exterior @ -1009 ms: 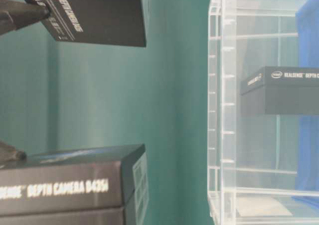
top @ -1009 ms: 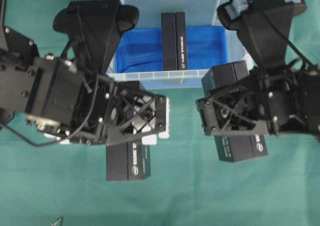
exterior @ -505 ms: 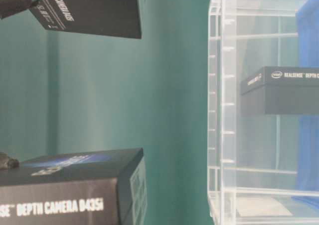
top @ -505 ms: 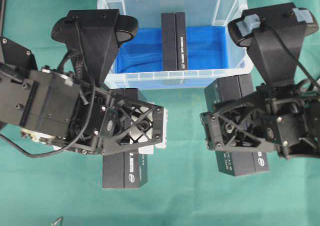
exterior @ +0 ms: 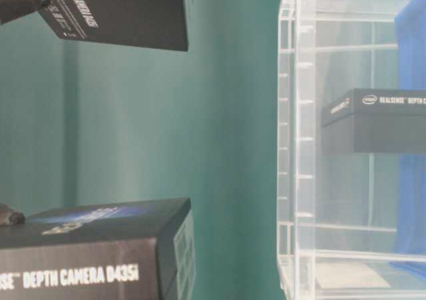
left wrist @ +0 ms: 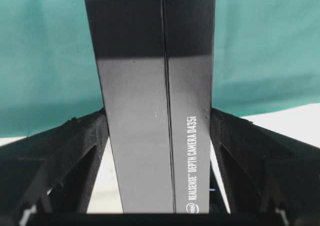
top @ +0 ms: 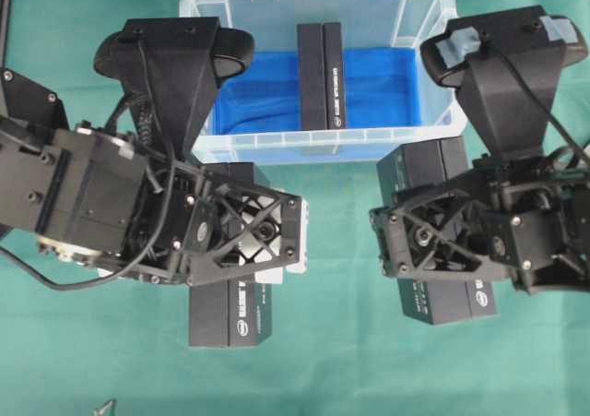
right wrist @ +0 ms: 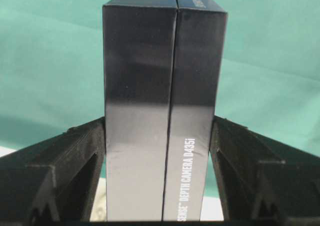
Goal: Take the box out of the case with both arms.
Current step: 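Carry both box pairs forward over the green cloth in front of bin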
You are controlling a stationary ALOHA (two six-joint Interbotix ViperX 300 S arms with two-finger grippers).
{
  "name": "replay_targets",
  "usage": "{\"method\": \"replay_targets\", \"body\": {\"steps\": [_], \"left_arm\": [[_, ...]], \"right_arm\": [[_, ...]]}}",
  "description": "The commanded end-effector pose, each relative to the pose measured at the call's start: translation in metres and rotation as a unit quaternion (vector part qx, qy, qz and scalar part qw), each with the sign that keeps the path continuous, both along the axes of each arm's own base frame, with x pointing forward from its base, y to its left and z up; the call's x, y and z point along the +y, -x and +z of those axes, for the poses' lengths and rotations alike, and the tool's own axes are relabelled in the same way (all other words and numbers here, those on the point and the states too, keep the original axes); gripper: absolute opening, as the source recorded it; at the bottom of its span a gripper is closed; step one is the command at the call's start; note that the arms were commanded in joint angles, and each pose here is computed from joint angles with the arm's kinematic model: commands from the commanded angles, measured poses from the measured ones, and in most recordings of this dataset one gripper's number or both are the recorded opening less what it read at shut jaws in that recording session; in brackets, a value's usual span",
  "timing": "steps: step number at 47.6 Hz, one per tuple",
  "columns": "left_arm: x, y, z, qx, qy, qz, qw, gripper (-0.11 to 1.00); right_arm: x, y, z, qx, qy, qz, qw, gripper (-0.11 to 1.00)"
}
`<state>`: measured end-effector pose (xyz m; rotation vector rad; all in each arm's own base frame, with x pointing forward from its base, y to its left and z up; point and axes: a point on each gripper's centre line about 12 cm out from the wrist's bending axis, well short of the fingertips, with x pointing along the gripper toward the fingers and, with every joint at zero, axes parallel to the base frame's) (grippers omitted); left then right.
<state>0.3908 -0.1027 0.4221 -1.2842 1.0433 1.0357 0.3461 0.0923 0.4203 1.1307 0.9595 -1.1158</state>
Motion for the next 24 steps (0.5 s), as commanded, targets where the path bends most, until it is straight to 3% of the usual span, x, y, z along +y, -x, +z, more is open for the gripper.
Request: {"method": "replay_targets", "body": {"steps": [1, 24], "left_arm": [[0.001, 0.0059, 0.0145, -0.022, 0.004, 0.001, 0.9997, 0.64], [0.0005, 0.0063, 0.0119, -0.018, 0.003, 0.0, 0.9998, 0.64]], "right_arm": [[-0.0017, 0.0099, 0.0196, -0.028, -0.008, 0.003, 0.9996, 0.65], [-0.0024, 0.0098, 0.0173, -0.024, -0.005, 0.002, 0.9997, 0.65]]}}
